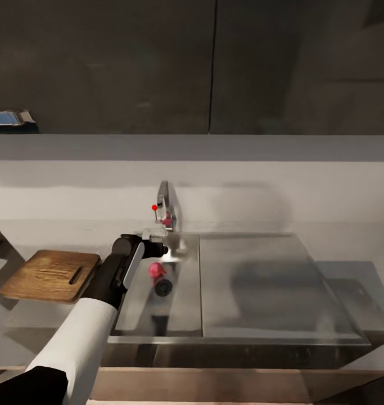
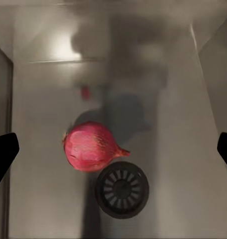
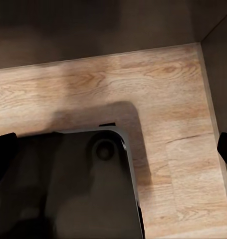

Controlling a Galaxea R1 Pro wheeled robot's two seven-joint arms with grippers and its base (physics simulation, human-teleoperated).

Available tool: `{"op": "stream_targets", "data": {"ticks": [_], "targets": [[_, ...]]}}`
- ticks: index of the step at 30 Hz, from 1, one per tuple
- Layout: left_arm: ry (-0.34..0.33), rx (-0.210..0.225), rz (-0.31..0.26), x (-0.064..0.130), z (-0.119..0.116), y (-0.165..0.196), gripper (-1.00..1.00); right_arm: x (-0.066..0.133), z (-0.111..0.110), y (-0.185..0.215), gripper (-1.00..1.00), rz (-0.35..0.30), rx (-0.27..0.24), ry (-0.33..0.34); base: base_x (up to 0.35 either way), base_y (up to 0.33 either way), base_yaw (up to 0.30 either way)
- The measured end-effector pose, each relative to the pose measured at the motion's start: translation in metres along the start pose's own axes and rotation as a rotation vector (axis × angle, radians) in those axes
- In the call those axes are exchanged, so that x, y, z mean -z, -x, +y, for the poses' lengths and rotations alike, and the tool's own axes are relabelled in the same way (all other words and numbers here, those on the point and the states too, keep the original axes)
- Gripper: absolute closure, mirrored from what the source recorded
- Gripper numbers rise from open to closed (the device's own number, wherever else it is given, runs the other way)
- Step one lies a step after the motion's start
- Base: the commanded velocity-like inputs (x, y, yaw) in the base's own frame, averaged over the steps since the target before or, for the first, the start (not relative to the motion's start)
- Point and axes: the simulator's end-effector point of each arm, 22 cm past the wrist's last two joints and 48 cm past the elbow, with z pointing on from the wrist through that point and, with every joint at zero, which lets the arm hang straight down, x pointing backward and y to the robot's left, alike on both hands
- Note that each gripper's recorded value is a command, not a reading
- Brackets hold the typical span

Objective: In the kitchen, take the Vidalia onion out of the sink, dice it on the chopping board with the paring knife, put the diced onion into the bowl on the countertop, then place both the paring knife and the chopping board into the sink.

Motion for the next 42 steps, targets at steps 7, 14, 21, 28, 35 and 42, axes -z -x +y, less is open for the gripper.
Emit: {"op": "stream_targets", "data": {"ticks": [7, 14, 21, 28, 35, 42], "targets": [[0.003, 0.002, 0.016, -0.007, 0.002, -0.007, -1.00, 0.001, -0.001, -0.004, -1.00, 0.012, 0.001, -0.001, 0.089, 0.000, 0.000], [0.004, 0.003, 0.033, -0.014, 0.004, -0.015, -1.00, 0.002, -0.001, -0.007, -1.00, 0.023, 0.002, -0.003, 0.033, 0.000, 0.000], [0.004, 0.004, 0.055, -0.022, 0.004, -0.024, -1.00, 0.004, -0.002, -0.010, -1.00, 0.033, 0.004, -0.004, 0.031, 0.000, 0.000], [0.004, 0.005, 0.067, -0.027, 0.005, -0.030, -1.00, 0.005, -0.002, -0.014, -1.00, 0.044, 0.005, -0.005, 0.098, 0.000, 0.000], [0.004, 0.006, 0.078, -0.033, 0.005, -0.035, -1.00, 0.006, -0.003, -0.017, -1.00, 0.056, 0.006, -0.007, 0.014, 0.000, 0.000], [0.005, 0.008, 0.088, -0.038, 0.007, -0.040, -1.00, 0.008, -0.003, -0.021, -1.00, 0.068, 0.007, -0.008, 0.001, 0.000, 0.000]]}}
